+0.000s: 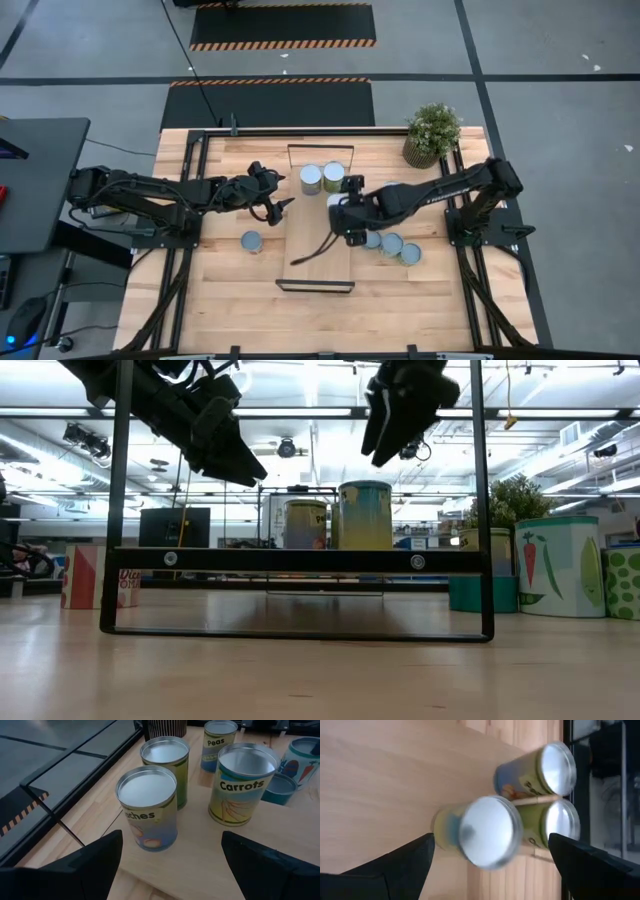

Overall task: Pick and place cans onto a shelf
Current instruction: Put the canned carrots on the shelf

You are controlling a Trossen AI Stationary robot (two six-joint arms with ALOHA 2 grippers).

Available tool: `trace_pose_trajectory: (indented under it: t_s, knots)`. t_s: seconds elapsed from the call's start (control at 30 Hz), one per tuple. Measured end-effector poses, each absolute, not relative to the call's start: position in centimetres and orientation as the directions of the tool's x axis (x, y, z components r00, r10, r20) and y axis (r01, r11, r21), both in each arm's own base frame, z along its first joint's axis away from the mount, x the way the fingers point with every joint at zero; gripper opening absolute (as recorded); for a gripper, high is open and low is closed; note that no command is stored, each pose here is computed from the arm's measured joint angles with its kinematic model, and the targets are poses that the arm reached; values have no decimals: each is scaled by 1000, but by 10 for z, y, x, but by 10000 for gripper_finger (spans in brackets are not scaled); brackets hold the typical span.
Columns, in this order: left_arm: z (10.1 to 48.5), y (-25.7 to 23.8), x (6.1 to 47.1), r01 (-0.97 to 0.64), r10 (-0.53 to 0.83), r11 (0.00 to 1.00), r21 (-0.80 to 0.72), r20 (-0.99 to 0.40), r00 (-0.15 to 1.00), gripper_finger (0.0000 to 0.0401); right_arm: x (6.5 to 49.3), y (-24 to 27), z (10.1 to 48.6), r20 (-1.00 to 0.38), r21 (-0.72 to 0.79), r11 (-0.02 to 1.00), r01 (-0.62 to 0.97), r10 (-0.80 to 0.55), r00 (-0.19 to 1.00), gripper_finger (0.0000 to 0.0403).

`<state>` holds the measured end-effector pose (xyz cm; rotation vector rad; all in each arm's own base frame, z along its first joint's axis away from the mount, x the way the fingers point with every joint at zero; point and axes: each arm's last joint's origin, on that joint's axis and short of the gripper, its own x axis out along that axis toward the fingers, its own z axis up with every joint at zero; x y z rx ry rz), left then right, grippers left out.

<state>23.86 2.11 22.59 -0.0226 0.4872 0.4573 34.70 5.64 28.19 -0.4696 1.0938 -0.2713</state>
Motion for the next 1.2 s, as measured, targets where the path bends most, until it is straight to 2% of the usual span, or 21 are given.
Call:
trace_pose_trajectory:
  t_s: [0.43, 0.77, 1.03, 1.2]
  knots:
    - [226, 21, 239, -428, 419, 899, 90, -457, 785, 345, 346, 55, 242, -669, -680, 731, -58, -586, 457, 399]
    - [226, 21, 239, -429, 419, 899, 86, -457, 785, 345, 355, 33, 241, -648, -685, 728, -23, -595, 475, 399]
    - [226, 21, 239, -429, 419, 899, 87, -457, 785, 345, 355, 38, 244, -642, -678, 735, -16, -583, 498, 399]
    - [226, 21, 239, -428, 419, 899, 88, -457, 785, 345, 349, 43, 259, -673, -607, 794, 16, -525, 521, 399]
